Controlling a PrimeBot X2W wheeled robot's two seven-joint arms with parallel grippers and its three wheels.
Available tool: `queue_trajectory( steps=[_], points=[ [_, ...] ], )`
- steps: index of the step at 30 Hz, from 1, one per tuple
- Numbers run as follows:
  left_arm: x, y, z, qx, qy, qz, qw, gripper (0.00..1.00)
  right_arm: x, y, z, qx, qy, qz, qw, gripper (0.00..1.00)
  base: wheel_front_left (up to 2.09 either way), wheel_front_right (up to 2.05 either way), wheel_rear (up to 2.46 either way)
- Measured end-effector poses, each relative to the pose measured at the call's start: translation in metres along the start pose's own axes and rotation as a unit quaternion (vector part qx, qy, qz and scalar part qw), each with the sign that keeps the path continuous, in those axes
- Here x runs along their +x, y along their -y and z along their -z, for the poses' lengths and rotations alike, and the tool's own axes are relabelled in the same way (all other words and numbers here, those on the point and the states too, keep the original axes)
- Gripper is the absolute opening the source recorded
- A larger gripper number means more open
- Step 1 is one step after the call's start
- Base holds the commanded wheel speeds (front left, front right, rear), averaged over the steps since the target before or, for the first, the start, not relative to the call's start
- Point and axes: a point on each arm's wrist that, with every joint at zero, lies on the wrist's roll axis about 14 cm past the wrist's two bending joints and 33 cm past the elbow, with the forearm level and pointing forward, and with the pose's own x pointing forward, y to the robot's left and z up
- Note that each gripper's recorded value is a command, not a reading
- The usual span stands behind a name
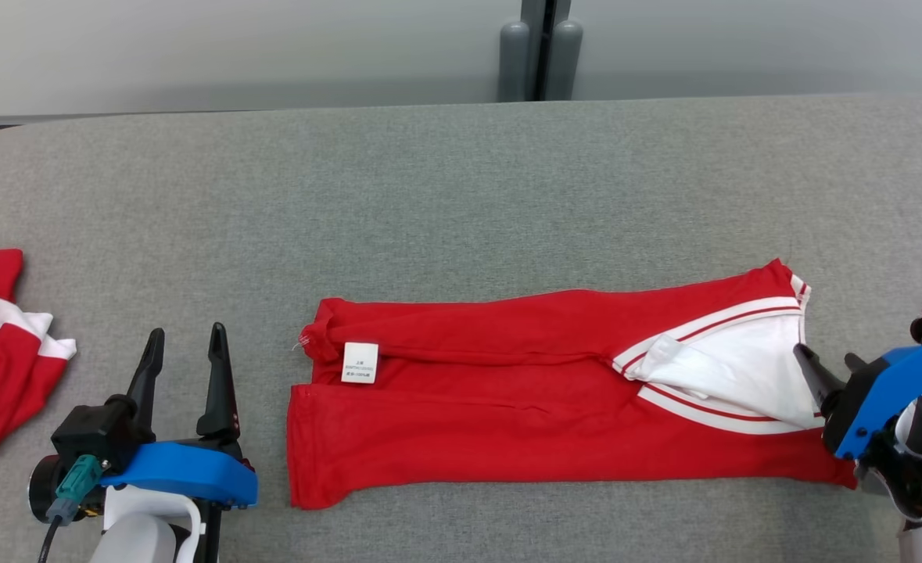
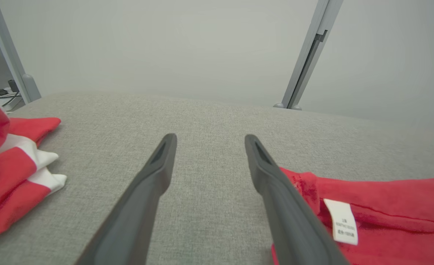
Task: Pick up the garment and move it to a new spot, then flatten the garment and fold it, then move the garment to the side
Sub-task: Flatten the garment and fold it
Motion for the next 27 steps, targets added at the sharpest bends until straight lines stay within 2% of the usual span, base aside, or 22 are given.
queue_trajectory(
  steps=[7,12,13,14,20,27],
  points=[
    [-0.003,-0.008,0.004,-0.003,-0.003,-0.013,1.000,1.00,0.021,0.001,0.023,-0.001,-0.063,0.008,0.998,1.00,0.00,0.00,0.00],
    [-0.003,-0.007,0.004,-0.002,-0.003,-0.011,1.000,1.00,0.028,-0.009,0.029,-0.001,-0.079,-0.004,0.997,1.00,0.00,0.00,0.00],
    [-0.003,-0.007,0.004,-0.002,-0.002,-0.010,1.000,1.00,0.028,-0.011,0.030,-0.001,-0.081,-0.007,0.997,0.45,0.00,0.00,0.00],
    [-0.003,-0.006,0.004,-0.001,-0.002,-0.009,1.000,1.00,0.028,-0.012,0.031,-0.002,-0.080,-0.009,0.997,0.00,0.00,0.00,0.00],
    [0.000,-0.001,0.001,-0.001,0.003,0.000,1.000,1.00,0.021,-0.002,0.016,-0.006,-0.041,0.001,0.999,0.00,0.00,0.00,0.00],
    [0.002,0.009,-0.005,-0.004,0.012,0.014,1.000,1.00,-0.009,0.049,-0.016,-0.017,0.016,0.057,0.998,0.00,0.00,0.00,0.00]
  ],
)
